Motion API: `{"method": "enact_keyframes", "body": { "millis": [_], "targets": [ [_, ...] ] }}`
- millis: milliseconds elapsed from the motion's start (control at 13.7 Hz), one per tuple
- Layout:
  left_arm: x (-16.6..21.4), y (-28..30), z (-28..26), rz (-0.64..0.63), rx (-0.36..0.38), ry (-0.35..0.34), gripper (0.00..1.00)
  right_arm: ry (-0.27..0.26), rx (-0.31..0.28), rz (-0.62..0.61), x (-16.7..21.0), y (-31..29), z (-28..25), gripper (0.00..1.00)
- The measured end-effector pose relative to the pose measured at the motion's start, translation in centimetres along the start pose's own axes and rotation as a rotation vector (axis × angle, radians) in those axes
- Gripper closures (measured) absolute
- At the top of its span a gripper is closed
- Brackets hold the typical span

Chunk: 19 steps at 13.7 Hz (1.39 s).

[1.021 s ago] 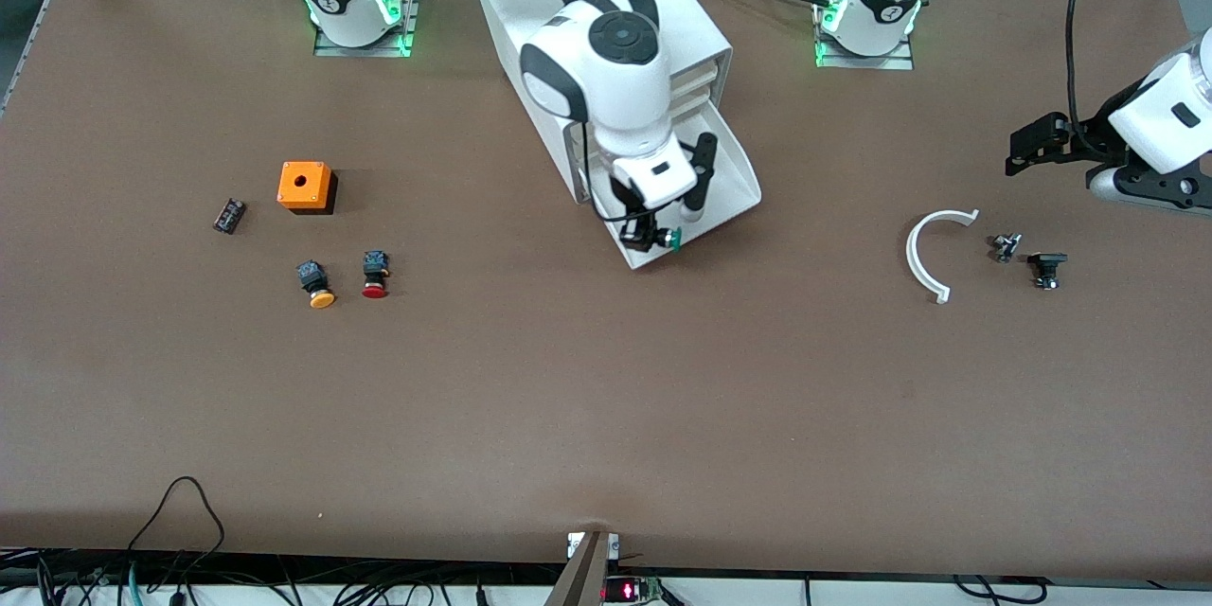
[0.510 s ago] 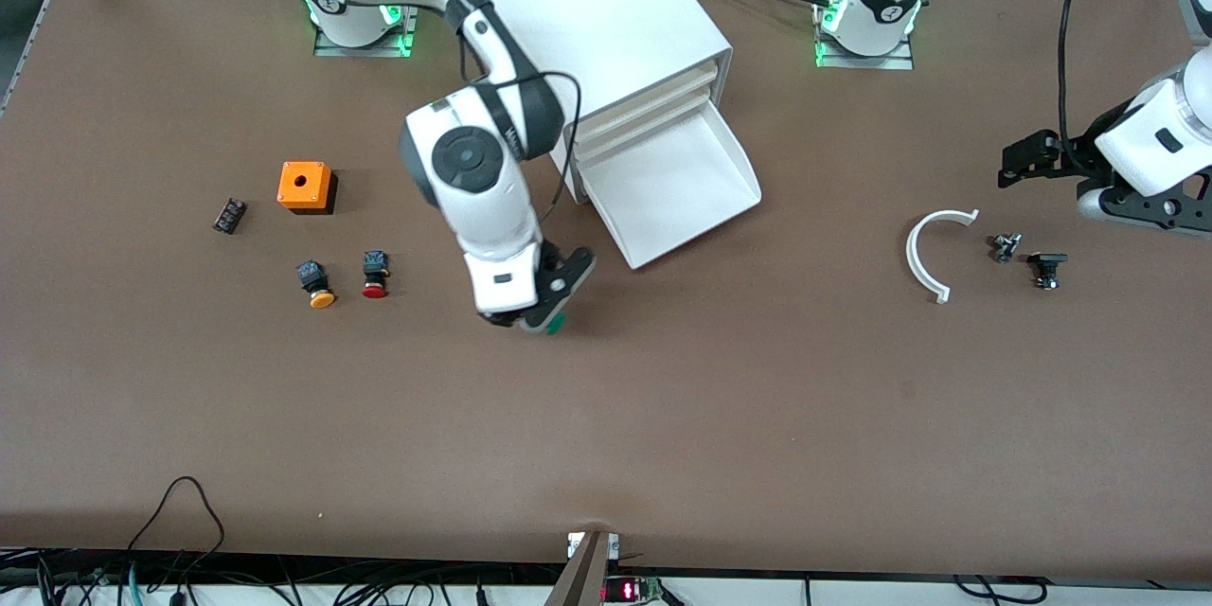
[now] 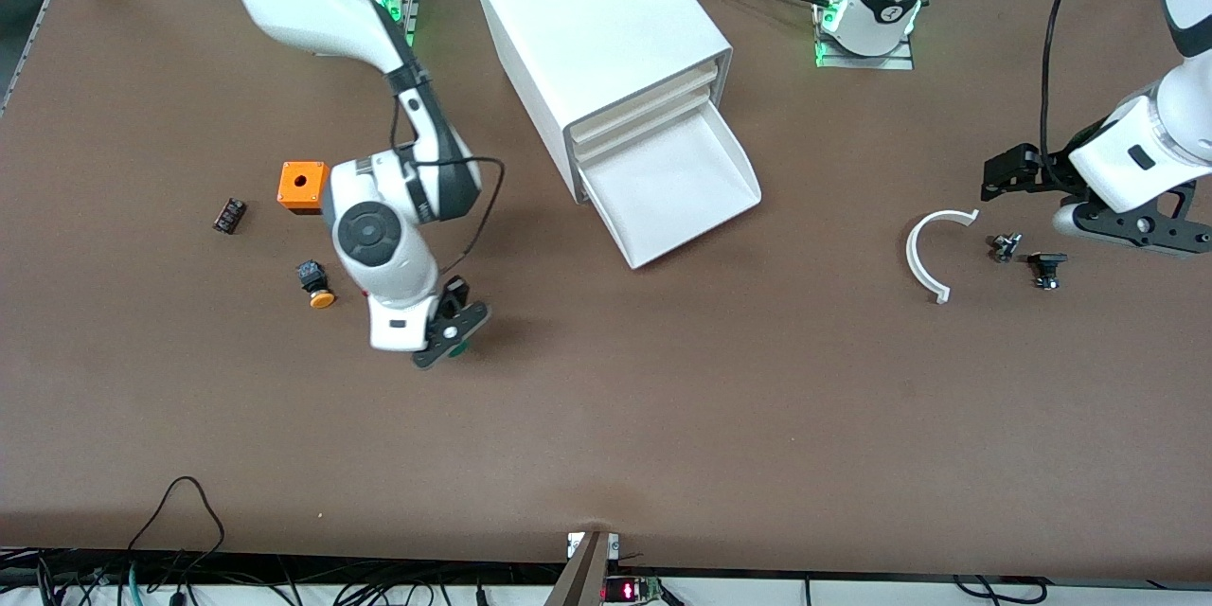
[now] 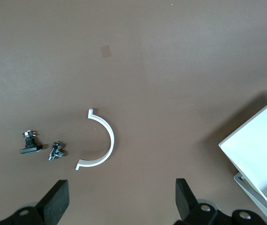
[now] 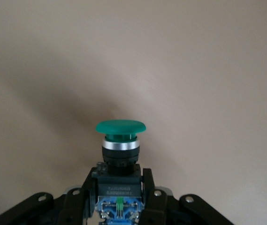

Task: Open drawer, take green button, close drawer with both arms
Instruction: 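Carry the green button to the table while the left gripper reaches the drawer, then release the green button while the left gripper pushes the drawer shut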

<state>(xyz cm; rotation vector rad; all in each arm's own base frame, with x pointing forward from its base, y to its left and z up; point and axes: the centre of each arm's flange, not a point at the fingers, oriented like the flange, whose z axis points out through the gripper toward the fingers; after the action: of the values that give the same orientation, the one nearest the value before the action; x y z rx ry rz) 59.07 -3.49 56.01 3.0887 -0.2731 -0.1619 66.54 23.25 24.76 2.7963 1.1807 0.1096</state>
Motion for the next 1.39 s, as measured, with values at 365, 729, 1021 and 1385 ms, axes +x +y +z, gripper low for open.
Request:
{"method": "enact_keyframes", "body": {
  "millis": [365,729,1021,1385],
  "targets": [
    [4.2,9.8,9.9,-0.080,-0.004,0.030,0.00,-0.007,0.026,-0.200,-4.8,6.6,3.7,0.59],
    [5.2,17.4,24.2,-0.270,-0.034,0.088,0.00,0.037,0.053,-0.258,-5.9,7.1,6.4,0.44],
    [2.7,22.5,31.5,-0.448,-0.034,0.063,0.00,0.076,0.080,-0.120,-5.3,7.6,2.9,0.02],
    [-0.7,28.0,35.7,-0.545,-0.095,-0.032,0.00,0.055,0.149,0.107,-4.0,5.6,-5.2,0.00]
  ]
}}
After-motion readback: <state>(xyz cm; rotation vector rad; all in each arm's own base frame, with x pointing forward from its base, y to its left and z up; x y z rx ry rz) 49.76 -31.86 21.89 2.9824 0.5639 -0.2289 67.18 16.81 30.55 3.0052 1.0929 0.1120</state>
